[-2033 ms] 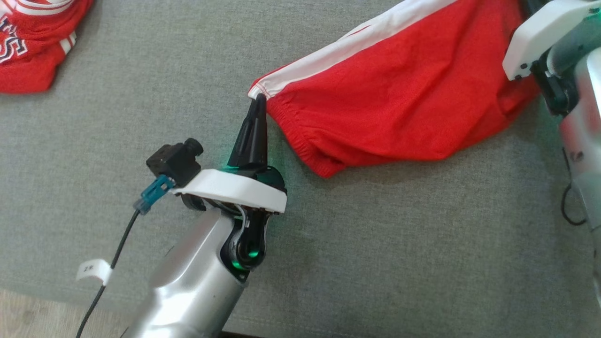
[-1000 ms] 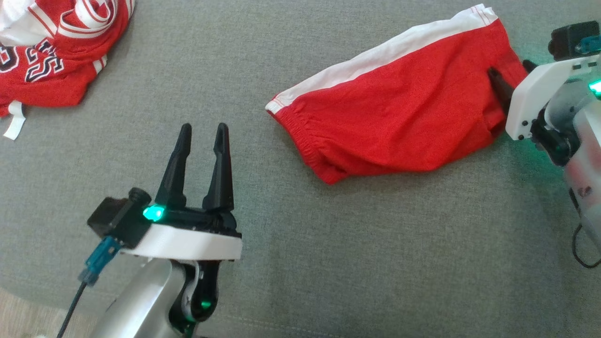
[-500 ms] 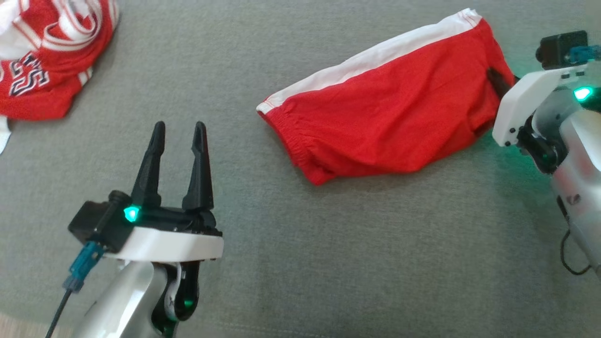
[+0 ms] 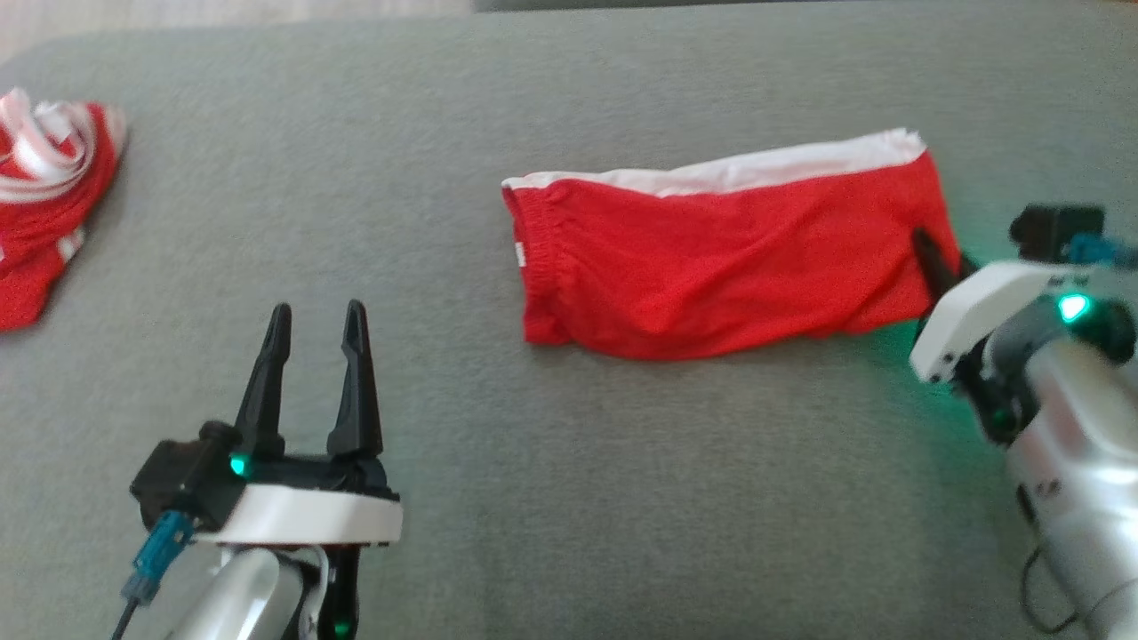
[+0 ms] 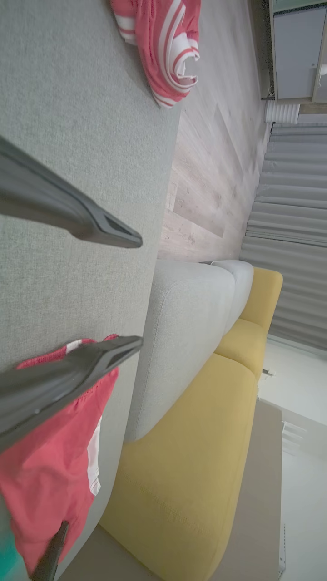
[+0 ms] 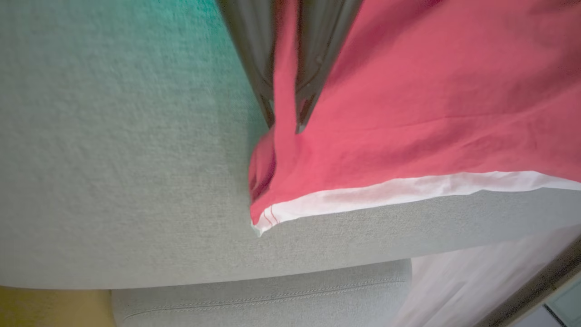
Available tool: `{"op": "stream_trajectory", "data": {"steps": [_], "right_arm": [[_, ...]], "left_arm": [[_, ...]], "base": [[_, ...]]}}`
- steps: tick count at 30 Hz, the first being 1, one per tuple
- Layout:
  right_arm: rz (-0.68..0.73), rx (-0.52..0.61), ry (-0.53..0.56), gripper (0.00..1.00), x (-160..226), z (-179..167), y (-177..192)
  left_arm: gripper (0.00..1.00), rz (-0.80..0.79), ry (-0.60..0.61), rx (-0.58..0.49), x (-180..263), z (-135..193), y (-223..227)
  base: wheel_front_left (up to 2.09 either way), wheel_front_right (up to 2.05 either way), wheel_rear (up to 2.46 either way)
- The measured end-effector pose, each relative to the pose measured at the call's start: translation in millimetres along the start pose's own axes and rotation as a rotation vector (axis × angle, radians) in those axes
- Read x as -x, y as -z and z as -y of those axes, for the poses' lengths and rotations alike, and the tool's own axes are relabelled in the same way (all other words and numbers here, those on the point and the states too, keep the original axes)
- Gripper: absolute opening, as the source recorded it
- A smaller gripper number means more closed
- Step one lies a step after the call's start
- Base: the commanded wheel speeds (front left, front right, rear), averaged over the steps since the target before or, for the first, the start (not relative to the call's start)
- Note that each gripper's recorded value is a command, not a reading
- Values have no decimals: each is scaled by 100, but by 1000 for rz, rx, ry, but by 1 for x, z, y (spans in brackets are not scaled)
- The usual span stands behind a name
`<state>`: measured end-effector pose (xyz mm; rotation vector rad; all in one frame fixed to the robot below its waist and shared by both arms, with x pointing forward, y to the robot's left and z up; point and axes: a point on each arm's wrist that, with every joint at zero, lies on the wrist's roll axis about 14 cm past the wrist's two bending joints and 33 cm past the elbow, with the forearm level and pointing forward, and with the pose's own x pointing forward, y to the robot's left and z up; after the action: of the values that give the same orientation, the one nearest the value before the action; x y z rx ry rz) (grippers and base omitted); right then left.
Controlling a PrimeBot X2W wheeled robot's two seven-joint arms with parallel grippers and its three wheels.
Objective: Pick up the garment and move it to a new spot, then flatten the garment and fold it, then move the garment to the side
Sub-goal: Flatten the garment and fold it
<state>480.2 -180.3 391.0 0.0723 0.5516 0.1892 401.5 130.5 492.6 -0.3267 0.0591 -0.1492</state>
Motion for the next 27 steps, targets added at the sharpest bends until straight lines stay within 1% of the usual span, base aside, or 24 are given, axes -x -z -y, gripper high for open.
{"op": "stream_trajectory", "data": {"steps": [3, 9, 13, 19, 21, 23, 27], "right_arm": [[32, -38, 22, 0, 15, 4, 5], [81, -68, 76, 0, 35, 19, 4], [92, -70, 94, 0, 38, 24, 2], [92, -50, 92, 0, 35, 20, -3], [119, -33, 71, 0, 31, 11, -16], [148, -11, 31, 0, 27, -8, -31], [190, 34, -84, 0, 21, -61, -56]], "left_arm": [[100, -14, 22, -3, -1, 7, 5], [100, -54, 28, -17, 1, 10, 19], [100, -63, 14, -23, 4, 6, 22], [100, -65, -22, -31, 9, -5, 21], [100, -59, -38, -30, 12, -9, 20], [100, -52, -53, -28, 15, -12, 17], [100, -37, -79, -27, 21, -18, 13]], "base": [[0, 0, 0], [0, 0, 0], [0, 0, 0], [0, 0, 0], [0, 0, 0], [0, 0, 0], [0, 0, 0]]}}
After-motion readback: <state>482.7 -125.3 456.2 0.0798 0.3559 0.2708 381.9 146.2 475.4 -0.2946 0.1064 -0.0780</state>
